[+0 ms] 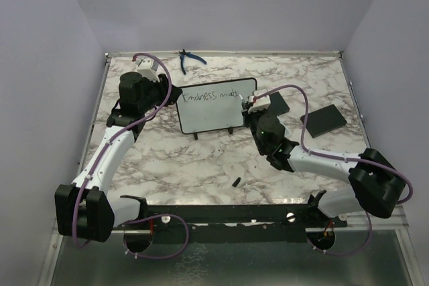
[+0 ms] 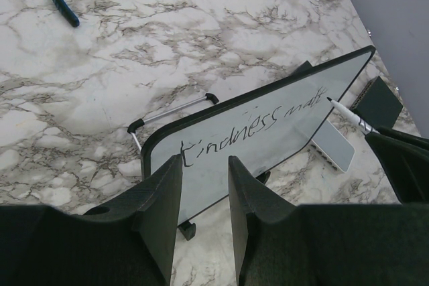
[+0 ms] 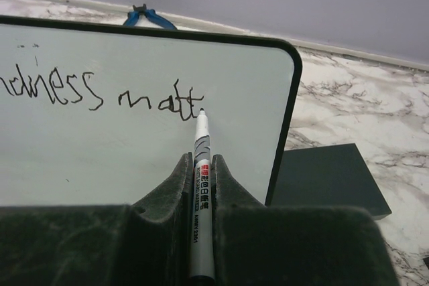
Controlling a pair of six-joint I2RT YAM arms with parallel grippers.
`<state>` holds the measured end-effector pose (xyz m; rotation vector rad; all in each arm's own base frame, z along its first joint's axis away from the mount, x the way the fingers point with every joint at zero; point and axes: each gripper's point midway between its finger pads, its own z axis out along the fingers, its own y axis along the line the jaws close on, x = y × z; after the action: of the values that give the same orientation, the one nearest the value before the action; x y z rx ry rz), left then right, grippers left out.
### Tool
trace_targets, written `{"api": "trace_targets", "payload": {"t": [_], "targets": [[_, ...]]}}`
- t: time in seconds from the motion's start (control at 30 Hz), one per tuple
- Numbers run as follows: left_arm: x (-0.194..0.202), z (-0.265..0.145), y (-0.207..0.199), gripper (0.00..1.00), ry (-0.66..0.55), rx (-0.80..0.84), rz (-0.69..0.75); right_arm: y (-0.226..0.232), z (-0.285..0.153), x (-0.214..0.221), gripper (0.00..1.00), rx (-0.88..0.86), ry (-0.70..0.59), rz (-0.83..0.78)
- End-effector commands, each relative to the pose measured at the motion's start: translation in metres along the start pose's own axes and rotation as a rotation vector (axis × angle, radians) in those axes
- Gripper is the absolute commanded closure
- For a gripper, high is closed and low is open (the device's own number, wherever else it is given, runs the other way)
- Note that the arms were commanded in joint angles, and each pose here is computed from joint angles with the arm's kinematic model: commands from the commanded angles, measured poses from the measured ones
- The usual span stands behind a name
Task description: Write a sentence on the whiteboard
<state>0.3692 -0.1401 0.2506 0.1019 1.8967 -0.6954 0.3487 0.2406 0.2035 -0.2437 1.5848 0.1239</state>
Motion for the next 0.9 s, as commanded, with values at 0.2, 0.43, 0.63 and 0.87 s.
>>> {"api": "trace_targets", "payload": {"t": [0.2,0.43,0.63,0.87], "targets": [[-0.002,-0.005,-0.006,0.65,-0.014,0.018,0.019,-0.009,-0.017,-0.024,1.00,-0.036,-0.048,0.001],[-0.002,-0.005,-0.005,0.65,-0.013,0.016,0.018,-0.011,-0.021,-0.029,1.00,-0.040,-0.052,0.024],[-0.001,-0.004,-0.004,0.65,-0.014,0.011,0.019,-0.016,-0.021,-0.030,1.00,-0.066,-0.056,0.032],[-0.003,-0.006,-0.001,0.65,-0.024,-0.006,0.029,-0.020,-0.026,-0.035,1.00,-0.119,-0.069,0.028]]}}
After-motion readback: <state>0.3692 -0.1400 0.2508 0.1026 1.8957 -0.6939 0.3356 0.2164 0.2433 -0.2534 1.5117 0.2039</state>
